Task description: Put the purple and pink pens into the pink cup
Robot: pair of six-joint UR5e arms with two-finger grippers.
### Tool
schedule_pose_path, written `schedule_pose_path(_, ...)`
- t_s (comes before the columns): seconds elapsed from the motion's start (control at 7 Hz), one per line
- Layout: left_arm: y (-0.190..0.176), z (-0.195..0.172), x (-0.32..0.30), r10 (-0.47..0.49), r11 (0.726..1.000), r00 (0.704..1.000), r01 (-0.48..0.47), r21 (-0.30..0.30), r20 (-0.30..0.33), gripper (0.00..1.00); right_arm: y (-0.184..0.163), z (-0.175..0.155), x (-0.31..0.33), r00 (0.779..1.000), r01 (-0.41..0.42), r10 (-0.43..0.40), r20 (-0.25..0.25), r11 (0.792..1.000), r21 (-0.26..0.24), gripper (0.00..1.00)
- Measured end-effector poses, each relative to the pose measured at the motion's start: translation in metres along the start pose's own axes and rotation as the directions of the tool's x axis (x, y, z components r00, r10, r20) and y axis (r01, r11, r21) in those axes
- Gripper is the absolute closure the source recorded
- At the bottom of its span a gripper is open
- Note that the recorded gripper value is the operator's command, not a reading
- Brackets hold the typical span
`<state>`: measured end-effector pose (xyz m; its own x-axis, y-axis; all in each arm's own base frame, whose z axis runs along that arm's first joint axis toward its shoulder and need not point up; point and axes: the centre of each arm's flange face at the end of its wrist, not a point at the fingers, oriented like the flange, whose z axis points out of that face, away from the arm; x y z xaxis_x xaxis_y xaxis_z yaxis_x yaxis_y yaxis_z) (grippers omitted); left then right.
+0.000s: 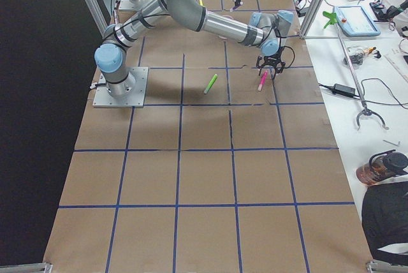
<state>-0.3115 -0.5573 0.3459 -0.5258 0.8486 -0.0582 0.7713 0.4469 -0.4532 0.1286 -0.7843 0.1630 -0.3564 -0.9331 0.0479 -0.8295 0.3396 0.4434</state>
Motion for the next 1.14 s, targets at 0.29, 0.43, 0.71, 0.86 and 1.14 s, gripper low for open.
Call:
schedule_pose_path(0.29,0.002,0.019,0.016,0.018,1.0,1.0,-0.018,-0.002,-0.014,1.0,0.006,-0.002,0.003,1.0,-0.004,0.004,-0.002,1.0,-0.002,0.84)
schedule_pose_path(0.43,0.004,0.026,0.019,0.021,1.0,1.0,-0.021,-0.005,-0.018,1.0,0.007,-0.003,0.004,1.0,-0.005,0.005,-0.004,1.0,-0.002,0.89)
schedule_pose_path(0.71,0.013,0.032,0.026,0.028,1.0,0.999,-0.028,-0.007,-0.02,1.0,0.009,-0.006,0.005,1.0,0.001,-0.001,-0.008,1.0,0.0,0.91)
schedule_pose_path(0.86,0.023,0.037,0.029,0.026,1.0,0.999,-0.026,-0.01,-0.021,0.99,0.009,-0.007,0.006,1.0,0.003,-0.003,-0.009,1.0,0.0,0.91)
schedule_pose_path(1.14,0.039,0.049,0.033,0.02,1.0,1.0,-0.02,0.002,-0.008,0.89,0.011,-0.009,0.006,1.0,0.008,-0.008,-0.014,1.0,0.002,0.93)
